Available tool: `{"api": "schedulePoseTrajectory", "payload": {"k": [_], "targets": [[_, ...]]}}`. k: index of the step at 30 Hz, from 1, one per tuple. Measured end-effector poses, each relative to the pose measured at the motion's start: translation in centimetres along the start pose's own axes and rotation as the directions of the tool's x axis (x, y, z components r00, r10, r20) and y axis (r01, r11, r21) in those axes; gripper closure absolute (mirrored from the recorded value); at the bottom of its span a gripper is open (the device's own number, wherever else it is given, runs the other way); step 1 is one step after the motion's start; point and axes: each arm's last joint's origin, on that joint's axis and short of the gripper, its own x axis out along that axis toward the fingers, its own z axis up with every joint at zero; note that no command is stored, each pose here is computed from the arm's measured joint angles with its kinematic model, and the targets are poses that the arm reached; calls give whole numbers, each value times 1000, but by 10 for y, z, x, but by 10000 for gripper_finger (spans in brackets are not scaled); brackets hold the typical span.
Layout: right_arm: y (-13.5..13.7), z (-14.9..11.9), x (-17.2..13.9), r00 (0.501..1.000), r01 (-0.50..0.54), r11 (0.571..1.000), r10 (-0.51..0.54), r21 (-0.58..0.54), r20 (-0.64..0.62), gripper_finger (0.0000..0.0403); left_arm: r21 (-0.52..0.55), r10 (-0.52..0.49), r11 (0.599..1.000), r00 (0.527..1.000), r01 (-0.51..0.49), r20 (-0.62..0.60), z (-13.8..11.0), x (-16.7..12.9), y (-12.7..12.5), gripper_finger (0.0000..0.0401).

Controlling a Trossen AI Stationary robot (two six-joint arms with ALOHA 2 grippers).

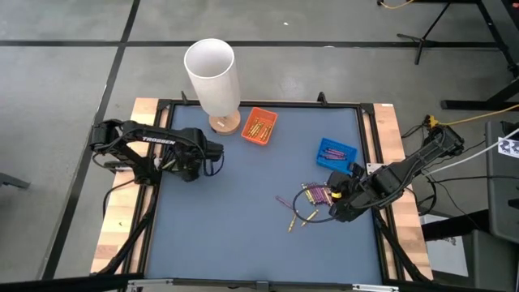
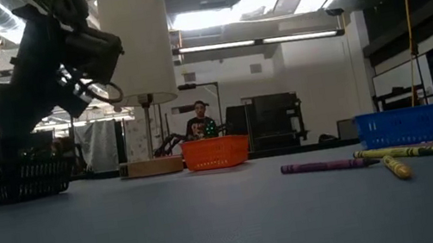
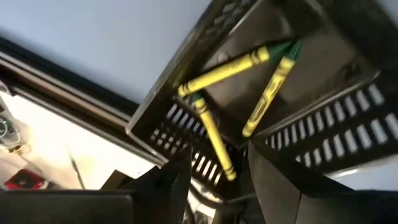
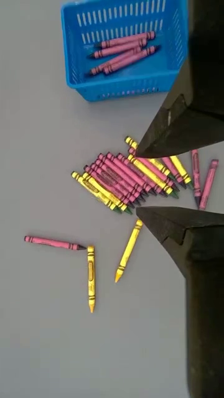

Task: Sort crayons
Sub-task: Put the green crayon into the black basket

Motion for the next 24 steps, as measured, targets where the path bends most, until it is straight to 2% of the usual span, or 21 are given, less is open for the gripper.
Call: {"api": "schedulePoseTrajectory", "payload": {"k": [4, 10, 16, 19, 24], "targets": [[-2, -8, 13, 999, 37, 996, -33, 78, -43, 269, -14, -1, 1000, 999, 2, 39, 2, -1, -5, 258], [-9, -32, 43, 967, 113, 974, -62, 198, -247, 269, 3, -41, 999, 998, 41, 42, -1, -4, -16, 258], [-20, -52, 67, 930, 260, 902, -137, 345, -341, 269, 46, -53, 998, 995, 49, 80, -3, -8, -27, 257], [-23, -58, 74, 921, 291, 870, -142, 397, -364, 269, 44, -59, 998, 992, 54, 114, -2, -18, -30, 257], [-21, -61, 86, 942, 243, 871, -108, 428, -317, 269, 57, -83, 996, 973, 73, 214, 2, -44, -34, 257]]}}
